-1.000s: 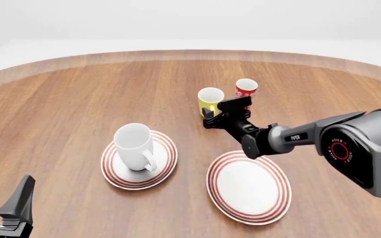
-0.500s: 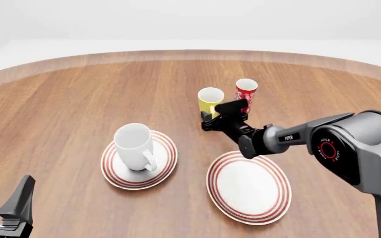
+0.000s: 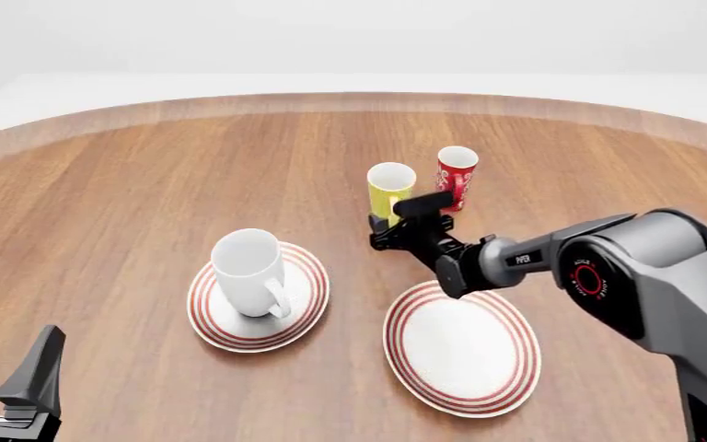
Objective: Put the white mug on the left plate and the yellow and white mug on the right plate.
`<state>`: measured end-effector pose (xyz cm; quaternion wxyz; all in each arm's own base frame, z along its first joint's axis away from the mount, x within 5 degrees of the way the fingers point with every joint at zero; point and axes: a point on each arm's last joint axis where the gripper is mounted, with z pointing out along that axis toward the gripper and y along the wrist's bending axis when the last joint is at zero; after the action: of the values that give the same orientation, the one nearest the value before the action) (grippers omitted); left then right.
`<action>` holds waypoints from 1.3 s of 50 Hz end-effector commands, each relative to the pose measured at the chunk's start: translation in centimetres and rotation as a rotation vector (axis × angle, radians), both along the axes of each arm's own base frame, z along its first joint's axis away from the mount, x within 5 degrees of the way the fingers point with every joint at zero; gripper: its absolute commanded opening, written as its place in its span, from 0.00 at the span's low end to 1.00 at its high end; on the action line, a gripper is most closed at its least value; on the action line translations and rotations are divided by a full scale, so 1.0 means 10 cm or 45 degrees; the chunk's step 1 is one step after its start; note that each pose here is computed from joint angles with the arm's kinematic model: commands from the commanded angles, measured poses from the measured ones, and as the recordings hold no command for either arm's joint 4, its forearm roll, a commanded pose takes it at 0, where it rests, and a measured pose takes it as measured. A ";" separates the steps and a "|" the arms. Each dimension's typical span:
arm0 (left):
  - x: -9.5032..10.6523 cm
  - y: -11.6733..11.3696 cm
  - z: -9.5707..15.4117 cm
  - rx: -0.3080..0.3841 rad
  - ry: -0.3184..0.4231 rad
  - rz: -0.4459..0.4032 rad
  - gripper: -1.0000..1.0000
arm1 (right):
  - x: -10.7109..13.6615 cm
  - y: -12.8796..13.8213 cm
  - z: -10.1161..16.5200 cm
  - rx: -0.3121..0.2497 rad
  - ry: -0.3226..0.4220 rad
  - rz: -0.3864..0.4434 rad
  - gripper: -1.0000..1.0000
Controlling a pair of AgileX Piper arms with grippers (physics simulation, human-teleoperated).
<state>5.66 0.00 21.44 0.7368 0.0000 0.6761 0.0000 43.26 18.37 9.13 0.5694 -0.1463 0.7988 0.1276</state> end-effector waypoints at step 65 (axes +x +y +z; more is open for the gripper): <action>0.00 0.00 0.00 0.000 0.000 0.000 1.00 | -0.75 0.04 0.48 -0.030 -0.141 0.129 0.00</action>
<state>5.66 0.00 21.44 0.7368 0.0000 0.6761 0.0000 37.30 18.91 13.03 0.5975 -0.1872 0.7672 0.1396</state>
